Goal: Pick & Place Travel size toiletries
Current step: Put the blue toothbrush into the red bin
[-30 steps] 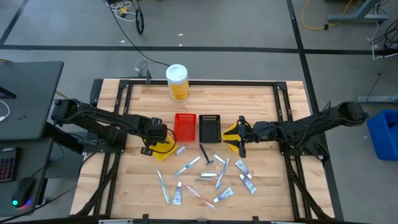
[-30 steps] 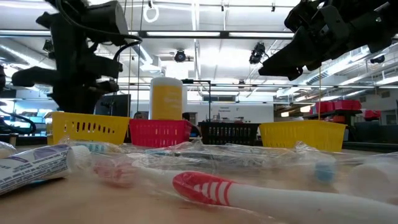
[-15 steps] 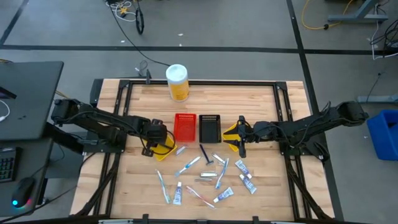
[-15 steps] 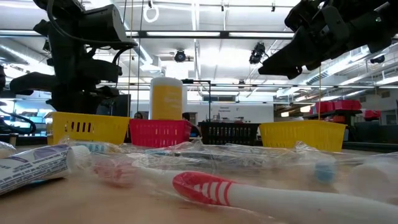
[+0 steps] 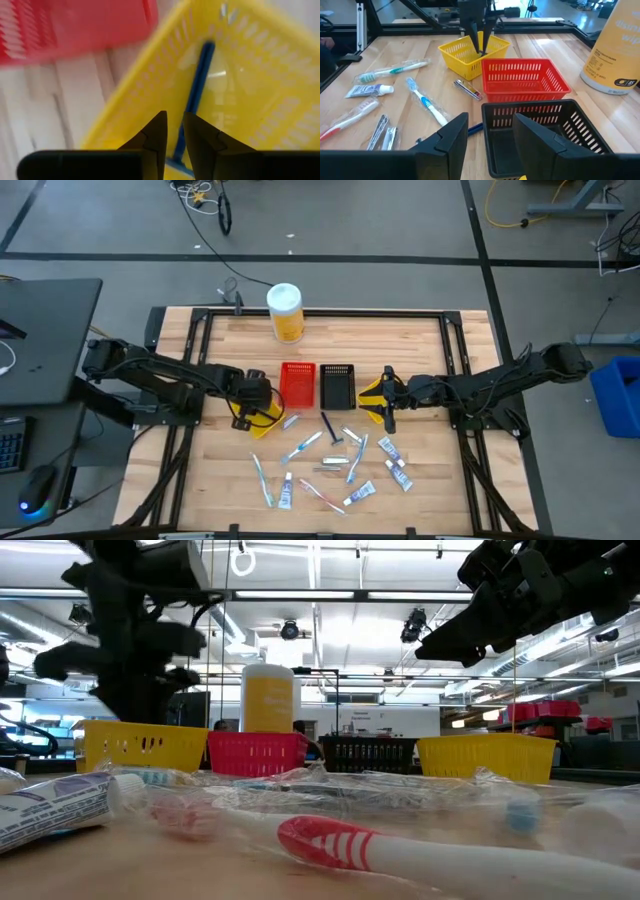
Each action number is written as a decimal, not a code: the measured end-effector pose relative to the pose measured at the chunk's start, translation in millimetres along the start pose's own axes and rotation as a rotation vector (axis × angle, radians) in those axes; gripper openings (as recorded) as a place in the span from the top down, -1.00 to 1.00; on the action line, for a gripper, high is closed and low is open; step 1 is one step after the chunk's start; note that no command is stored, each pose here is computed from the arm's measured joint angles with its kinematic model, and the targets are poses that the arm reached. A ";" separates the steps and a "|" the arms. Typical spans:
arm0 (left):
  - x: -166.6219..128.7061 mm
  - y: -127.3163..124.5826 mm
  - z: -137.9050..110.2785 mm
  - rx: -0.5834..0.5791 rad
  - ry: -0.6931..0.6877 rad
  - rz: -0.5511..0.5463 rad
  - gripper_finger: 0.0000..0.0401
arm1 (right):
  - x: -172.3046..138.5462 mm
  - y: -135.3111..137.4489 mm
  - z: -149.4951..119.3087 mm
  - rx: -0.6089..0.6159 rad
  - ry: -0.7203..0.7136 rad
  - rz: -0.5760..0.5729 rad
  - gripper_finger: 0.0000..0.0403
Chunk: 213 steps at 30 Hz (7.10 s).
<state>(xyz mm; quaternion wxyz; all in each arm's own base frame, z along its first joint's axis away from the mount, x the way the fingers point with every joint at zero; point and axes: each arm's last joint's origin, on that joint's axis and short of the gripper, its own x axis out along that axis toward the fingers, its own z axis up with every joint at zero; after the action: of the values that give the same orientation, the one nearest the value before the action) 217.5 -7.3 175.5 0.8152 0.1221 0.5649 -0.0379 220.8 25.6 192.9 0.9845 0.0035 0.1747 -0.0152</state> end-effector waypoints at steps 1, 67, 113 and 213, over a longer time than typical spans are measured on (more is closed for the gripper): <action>-3.6 1.3 4.6 -0.001 -0.016 0.003 0.64 | 0.0 0.0 0.0 0.000 0.000 0.000 0.19; 54.9 -70.0 114.7 -0.463 -0.231 -0.157 0.25 | 0.0 0.1 -0.3 0.011 0.002 0.002 0.25; 38.8 -64.2 136.9 -0.248 -0.028 -0.073 0.87 | -0.1 0.3 -0.5 0.011 0.004 0.003 0.27; 50.6 104.0 126.6 0.553 0.158 0.044 0.29 | 2.6 0.4 -4.3 0.006 0.032 0.000 0.28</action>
<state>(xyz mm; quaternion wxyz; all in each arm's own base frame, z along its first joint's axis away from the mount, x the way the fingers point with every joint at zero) 371.9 66.5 186.7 0.7051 0.3547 0.5919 -0.1632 221.8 26.0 188.0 0.9815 0.0069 0.1905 -0.0156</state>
